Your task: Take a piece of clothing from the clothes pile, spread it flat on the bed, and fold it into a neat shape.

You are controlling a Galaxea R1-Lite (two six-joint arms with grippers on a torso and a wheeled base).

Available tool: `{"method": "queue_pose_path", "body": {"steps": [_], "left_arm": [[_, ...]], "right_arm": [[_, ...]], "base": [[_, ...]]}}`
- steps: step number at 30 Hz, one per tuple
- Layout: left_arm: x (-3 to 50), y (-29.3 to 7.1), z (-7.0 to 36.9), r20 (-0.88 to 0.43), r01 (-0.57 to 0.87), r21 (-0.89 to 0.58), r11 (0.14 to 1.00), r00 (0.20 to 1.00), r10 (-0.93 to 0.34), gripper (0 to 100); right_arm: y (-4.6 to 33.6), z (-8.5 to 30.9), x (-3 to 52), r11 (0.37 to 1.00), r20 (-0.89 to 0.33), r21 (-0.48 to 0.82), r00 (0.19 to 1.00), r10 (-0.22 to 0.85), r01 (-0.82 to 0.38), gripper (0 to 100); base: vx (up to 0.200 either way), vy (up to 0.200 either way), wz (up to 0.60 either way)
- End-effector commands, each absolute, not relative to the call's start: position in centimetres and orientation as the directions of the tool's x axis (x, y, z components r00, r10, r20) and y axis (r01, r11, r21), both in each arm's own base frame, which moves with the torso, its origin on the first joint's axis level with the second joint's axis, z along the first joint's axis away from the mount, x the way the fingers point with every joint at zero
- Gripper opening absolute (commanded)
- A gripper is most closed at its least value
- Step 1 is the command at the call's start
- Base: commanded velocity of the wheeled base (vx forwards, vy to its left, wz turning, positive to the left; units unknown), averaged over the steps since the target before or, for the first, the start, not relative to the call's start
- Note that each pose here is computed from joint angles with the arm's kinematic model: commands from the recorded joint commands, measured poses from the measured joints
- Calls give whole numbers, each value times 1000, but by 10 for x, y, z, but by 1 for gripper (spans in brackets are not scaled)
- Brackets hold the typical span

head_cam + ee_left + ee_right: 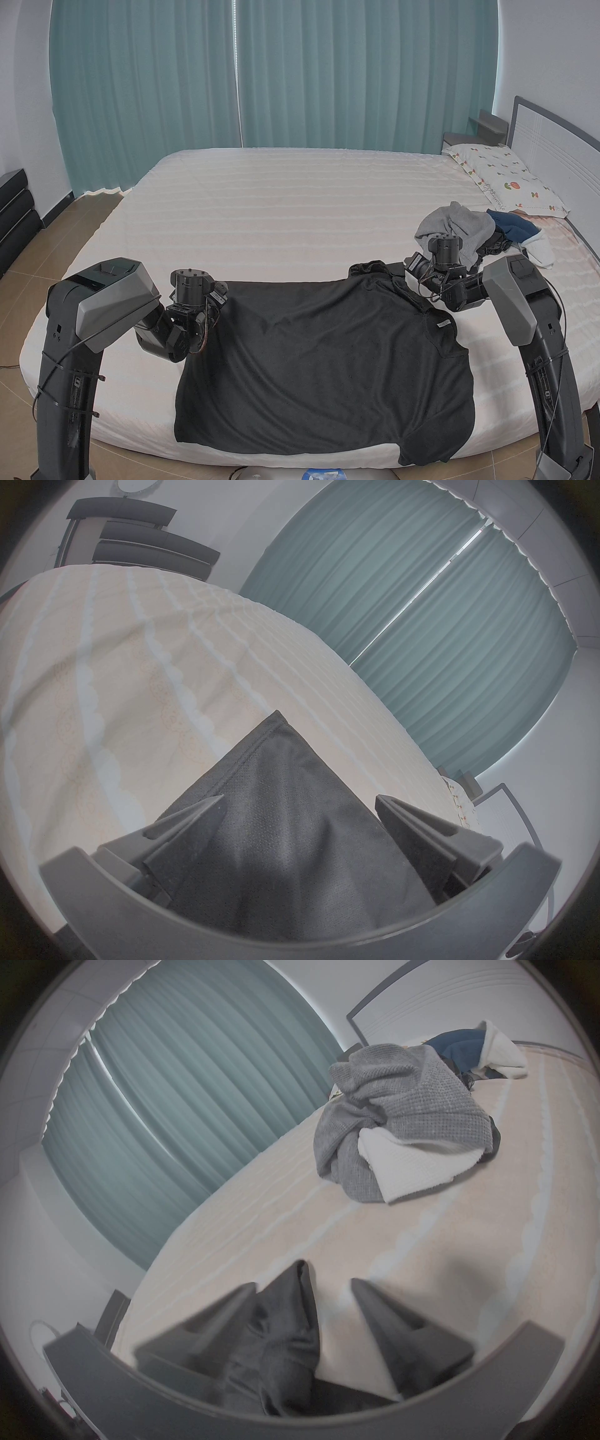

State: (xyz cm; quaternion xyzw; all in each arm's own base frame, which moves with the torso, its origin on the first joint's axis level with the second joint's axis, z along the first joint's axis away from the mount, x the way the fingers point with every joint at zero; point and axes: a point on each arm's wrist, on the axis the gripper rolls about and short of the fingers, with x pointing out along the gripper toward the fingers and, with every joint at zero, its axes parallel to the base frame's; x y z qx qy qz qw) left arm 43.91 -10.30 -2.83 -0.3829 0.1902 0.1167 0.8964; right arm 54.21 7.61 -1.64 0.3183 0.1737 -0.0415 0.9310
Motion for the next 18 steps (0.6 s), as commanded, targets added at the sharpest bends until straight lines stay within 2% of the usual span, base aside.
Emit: {"method": "queue_pose_path", "body": {"steps": [1, 7, 13, 18], "left_arm": [[439, -103, -28, -430, -356, -642, 679, 900, 64, 100], [439, -103, -28, -430, -355, -642, 680, 900, 63, 100], [439, -103, -28, -430, -355, -642, 680, 900, 63, 100], [439, -103, -29, -432, -356, -642, 679, 900, 63, 100]], "right_arm": [[67, 5, 521, 834, -394, 529, 916, 75, 159, 100], [45, 31, 481, 851, -422, 520, 887, 187, 68, 100], [33, 26, 455, 899, -455, 438, 860, 232, -11, 100], [37, 11, 443, 938, -418, 328, 874, 246, -108, 100]], "base": [[0, 0, 0], [0, 0, 0], [0, 0, 0], [0, 0, 0]]}}
